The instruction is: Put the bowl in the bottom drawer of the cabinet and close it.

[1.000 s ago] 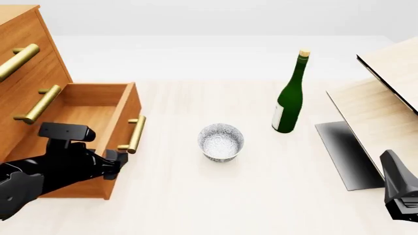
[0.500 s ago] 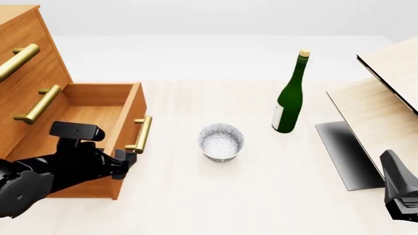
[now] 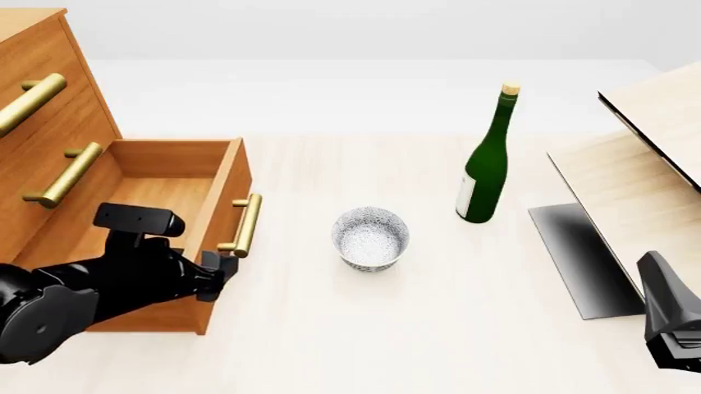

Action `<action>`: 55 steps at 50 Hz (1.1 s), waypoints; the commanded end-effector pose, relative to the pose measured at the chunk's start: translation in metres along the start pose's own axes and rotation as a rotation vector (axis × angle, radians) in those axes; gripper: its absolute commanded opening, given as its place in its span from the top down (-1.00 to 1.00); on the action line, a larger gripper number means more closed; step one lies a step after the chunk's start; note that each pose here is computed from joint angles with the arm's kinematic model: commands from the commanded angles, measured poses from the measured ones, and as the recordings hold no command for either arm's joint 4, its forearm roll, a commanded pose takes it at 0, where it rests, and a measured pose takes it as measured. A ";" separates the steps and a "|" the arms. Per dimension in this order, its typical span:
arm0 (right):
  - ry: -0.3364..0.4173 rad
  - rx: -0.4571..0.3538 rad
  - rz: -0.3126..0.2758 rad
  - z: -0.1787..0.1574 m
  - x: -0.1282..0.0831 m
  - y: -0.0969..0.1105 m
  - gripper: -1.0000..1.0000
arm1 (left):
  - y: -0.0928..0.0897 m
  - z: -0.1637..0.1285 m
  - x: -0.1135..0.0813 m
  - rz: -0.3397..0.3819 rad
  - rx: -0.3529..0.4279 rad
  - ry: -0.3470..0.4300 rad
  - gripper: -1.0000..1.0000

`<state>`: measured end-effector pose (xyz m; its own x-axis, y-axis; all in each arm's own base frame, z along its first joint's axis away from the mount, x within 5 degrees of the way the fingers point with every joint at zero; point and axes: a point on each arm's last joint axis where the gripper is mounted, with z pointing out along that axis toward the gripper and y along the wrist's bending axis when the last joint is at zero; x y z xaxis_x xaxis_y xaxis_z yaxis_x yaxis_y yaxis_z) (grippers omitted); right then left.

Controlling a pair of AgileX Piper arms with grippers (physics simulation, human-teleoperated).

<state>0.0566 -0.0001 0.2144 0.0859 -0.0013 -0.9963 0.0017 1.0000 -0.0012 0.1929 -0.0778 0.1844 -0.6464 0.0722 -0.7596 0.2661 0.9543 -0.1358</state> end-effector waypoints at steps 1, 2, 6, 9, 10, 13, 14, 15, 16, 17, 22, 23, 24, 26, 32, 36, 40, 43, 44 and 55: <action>0.000 0.000 0.000 0.000 0.000 0.000 -1.00 | -0.012 -0.003 0.002 -0.031 0.044 -0.004 -1.00; 0.000 0.000 0.000 0.000 0.000 0.000 -1.00 | -0.012 -0.003 0.002 -0.028 0.048 -0.006 -1.00; 0.000 0.000 0.000 0.000 0.000 0.000 -1.00 | -0.014 -0.003 0.001 -0.028 0.052 -0.007 -1.00; 0.000 0.000 0.000 0.000 0.000 0.000 -1.00 | -0.016 -0.003 0.000 -0.024 0.060 -0.012 -1.00; 0.000 0.000 0.000 0.000 0.000 0.000 -1.00 | -0.016 -0.004 0.000 -0.022 0.063 -0.014 -1.00; 0.000 0.000 0.000 0.000 0.000 0.000 -1.00 | -0.017 -0.004 -0.001 -0.021 0.065 -0.015 -1.00; 0.000 0.000 0.000 0.000 0.000 0.000 -1.00 | -0.017 -0.004 -0.001 -0.020 0.065 -0.016 -1.00; 0.000 0.000 0.000 0.000 0.000 0.000 -1.00 | -0.017 -0.004 -0.002 -0.019 0.064 -0.017 -1.00; 0.000 0.000 0.000 0.000 0.000 0.000 -1.00 | -0.016 -0.005 -0.002 -0.018 0.063 -0.019 -1.00; 0.000 0.000 0.000 0.000 0.000 0.000 -1.00 | -0.016 -0.006 -0.002 -0.017 0.063 -0.021 -1.00; 0.000 0.000 0.000 0.000 0.000 0.000 -1.00 | -0.015 -0.015 -0.006 -0.001 0.061 -0.046 -1.00; 0.000 0.000 0.000 0.000 0.000 0.000 -1.00 | -0.015 -0.015 -0.006 -0.001 0.061 -0.046 -1.00; 0.000 0.000 0.000 0.000 0.000 0.000 -1.00 | -0.015 -0.017 -0.006 -0.001 0.061 -0.046 -1.00; 0.000 0.000 0.000 0.000 0.000 0.000 -1.00 | -0.014 -0.020 -0.006 0.003 0.060 -0.052 -1.00; 0.000 0.000 0.000 0.000 0.000 0.000 -1.00 | -0.011 -0.032 -0.007 0.010 0.053 -0.070 -1.00; 0.000 0.000 0.000 0.000 0.000 0.000 -1.00 | -0.010 -0.039 -0.007 0.013 0.049 -0.082 -1.00; 0.000 0.000 0.000 0.000 0.000 0.000 -1.00 | -0.008 -0.048 -0.008 0.024 0.045 -0.101 -1.00; 0.000 0.000 0.000 0.000 0.000 0.000 -1.00 | -0.007 -0.053 -0.010 0.032 0.042 -0.113 -1.00; 0.000 0.000 0.000 0.000 0.000 0.000 -1.00 | -0.007 -0.055 -0.010 0.034 0.042 -0.117 -1.00; 0.000 0.000 0.000 0.000 0.000 0.000 -1.00 | -0.006 -0.071 -0.014 0.055 0.039 -0.160 -1.00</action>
<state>0.0566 -0.0001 0.2144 0.0860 -0.0014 -0.9963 0.0016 1.0000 -0.0012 0.1586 -0.0682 0.2281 -0.5529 0.0590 -0.8311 0.3088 0.9410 -0.1386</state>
